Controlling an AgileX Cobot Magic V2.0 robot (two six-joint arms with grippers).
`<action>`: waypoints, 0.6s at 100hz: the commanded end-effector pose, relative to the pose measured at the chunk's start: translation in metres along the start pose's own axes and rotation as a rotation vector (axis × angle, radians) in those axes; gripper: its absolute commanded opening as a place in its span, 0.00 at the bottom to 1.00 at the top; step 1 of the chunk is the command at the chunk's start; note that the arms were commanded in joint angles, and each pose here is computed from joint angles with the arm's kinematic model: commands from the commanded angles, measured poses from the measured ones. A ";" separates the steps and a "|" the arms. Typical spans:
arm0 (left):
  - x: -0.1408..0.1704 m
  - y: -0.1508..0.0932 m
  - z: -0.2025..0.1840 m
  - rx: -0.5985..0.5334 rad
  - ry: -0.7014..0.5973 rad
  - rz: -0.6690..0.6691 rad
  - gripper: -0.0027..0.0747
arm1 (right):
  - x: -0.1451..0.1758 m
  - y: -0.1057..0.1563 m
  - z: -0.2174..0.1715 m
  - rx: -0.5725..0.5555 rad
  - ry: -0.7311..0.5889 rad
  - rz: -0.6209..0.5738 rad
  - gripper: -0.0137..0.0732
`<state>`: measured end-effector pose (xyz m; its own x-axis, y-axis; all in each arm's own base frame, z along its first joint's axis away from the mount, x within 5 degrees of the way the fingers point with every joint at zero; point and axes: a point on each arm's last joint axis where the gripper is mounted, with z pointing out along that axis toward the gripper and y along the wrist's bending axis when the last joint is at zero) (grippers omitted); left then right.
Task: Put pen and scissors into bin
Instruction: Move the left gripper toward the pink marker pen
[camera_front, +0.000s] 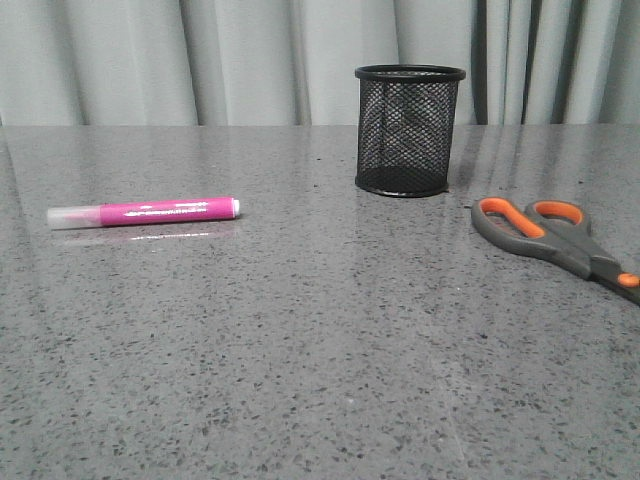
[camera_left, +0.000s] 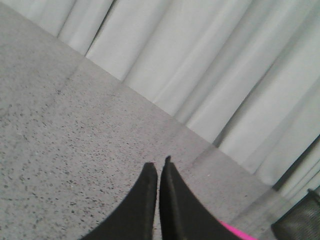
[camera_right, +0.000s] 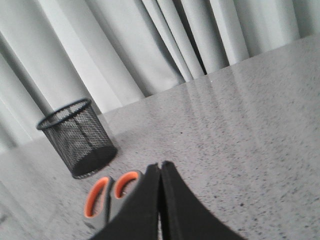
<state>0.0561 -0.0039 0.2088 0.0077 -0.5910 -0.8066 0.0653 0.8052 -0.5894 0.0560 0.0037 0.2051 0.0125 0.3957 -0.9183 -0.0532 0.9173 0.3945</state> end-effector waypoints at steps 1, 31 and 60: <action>0.003 0.007 -0.001 -0.002 -0.062 -0.113 0.01 | -0.004 -0.003 -0.001 0.013 -0.089 0.079 0.07; -0.015 -0.019 -0.006 0.069 0.019 -0.015 0.01 | -0.018 0.010 0.000 -0.025 -0.001 0.072 0.09; -0.056 -0.055 0.007 0.038 0.215 0.326 0.01 | -0.061 0.033 0.026 -0.006 0.233 -0.146 0.09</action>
<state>0.0517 -0.0159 0.2605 -0.1735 -0.3769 -0.9098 0.1218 0.9086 -0.3996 0.0681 0.0130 0.2495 -0.2002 0.3119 -0.9288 -0.0845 0.9390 0.3335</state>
